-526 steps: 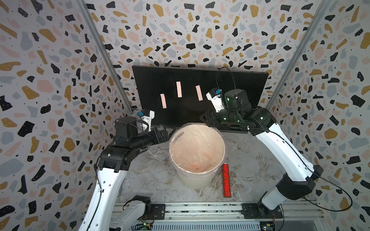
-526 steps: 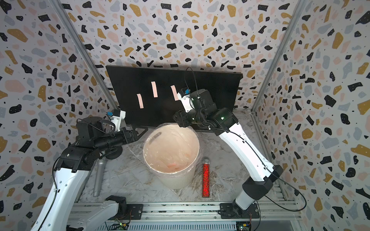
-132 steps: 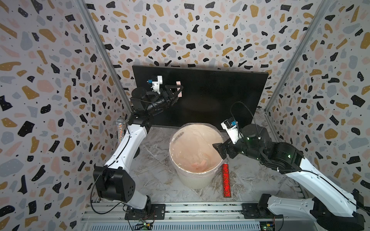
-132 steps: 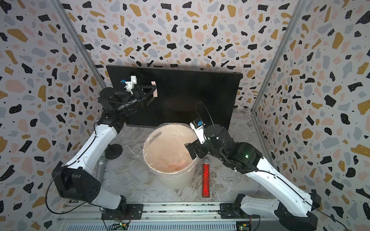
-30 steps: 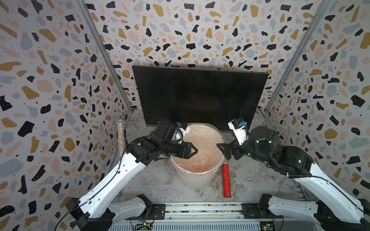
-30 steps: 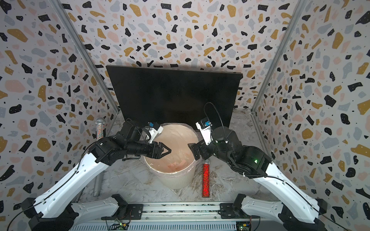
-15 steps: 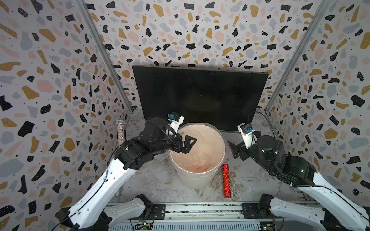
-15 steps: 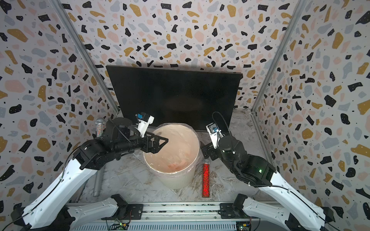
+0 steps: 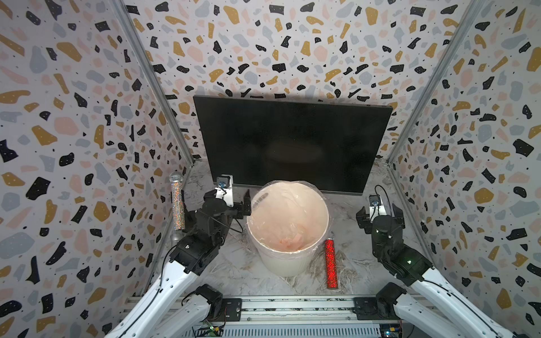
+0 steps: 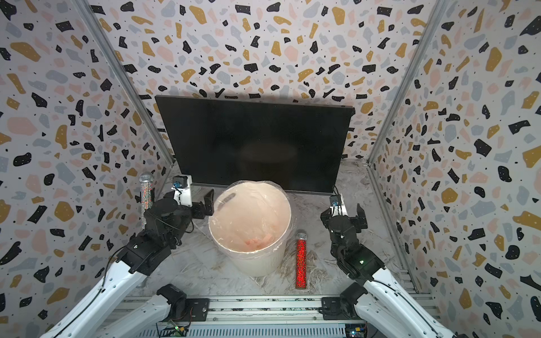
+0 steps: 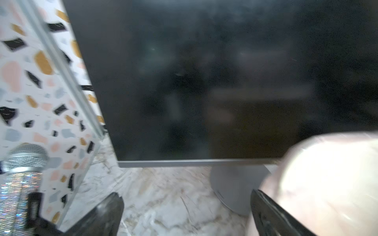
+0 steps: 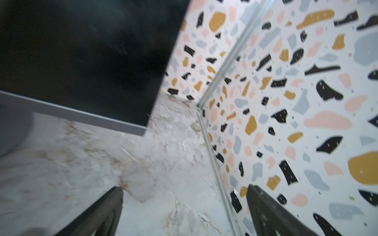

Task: Remove the sticky note from the monitor
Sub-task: Reset both arms

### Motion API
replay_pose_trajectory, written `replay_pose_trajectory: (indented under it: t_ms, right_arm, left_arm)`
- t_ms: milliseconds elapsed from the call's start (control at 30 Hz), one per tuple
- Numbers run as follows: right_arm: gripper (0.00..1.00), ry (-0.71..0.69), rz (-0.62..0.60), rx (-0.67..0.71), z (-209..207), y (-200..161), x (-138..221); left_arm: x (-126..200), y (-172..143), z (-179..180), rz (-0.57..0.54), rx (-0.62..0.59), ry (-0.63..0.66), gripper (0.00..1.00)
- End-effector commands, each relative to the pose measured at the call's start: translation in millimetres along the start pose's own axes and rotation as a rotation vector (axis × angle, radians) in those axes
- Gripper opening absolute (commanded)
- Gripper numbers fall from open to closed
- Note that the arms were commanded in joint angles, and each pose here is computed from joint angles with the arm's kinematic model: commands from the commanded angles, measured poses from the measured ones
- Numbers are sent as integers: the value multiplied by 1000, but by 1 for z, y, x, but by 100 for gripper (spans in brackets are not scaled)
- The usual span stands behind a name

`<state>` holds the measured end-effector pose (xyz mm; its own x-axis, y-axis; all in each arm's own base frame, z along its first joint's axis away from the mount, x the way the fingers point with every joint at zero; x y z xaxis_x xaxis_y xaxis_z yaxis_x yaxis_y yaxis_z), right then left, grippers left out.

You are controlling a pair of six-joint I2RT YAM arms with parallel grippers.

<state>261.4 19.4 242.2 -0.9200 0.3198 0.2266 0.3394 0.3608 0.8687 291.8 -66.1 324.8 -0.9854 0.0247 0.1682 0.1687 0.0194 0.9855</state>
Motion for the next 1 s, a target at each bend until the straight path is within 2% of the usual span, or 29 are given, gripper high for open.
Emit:
replay_pose_trajectory:
  t_ms: [0,100,167,333,400,467,567,667,767,833,967]
  right_arm:
    - [100,-151,-56,-182,-27,2,-10]
    - [100,-201,-18,-229,-26,-19,-25]
    - [100,-239,6,-238,-20,-34,-36]
    - [100,-240,34,-219,1,-63,-64]
    - [100,-241,66,-215,6,-78,-77]
    - [100,-246,87,-204,12,-91,-91]
    - [100,-243,34,-169,17,-85,-105]
    - [100,-218,14,-197,20,-91,-118]
    - [100,-79,88,-163,40,-94,-132]
    - [100,-41,92,-161,44,-94,-138]
    - [100,83,116,-217,50,-100,-145]
  left_arm:
    - [-12,-36,40,-17,-36,163,99]
    - [-30,-74,51,-5,-26,179,100]
    - [-47,-105,57,82,-54,225,100]
    - [-65,-143,65,62,-53,266,99]
    - [-72,-142,63,96,-54,236,99]
    - [-82,-138,64,72,-76,233,99]
    - [-95,-136,69,85,-109,215,100]
    - [-102,-132,70,57,-94,154,99]
    - [-106,-130,66,79,-132,112,99]
    - [-102,-141,63,142,-182,84,99]
    - [-99,-139,65,140,-168,73,99]
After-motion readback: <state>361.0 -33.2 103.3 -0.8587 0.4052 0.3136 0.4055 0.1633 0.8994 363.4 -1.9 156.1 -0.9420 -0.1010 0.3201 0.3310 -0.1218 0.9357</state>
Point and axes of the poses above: each gripper's point midway between its finger pads, its own x axis back along the fingers, its own z axis along the line the jaws close on, y = z × x, the point moved 1 cm from there along x, back along the fingers, and after that the axes turned 1 degree about x, right-handed, at the moved point
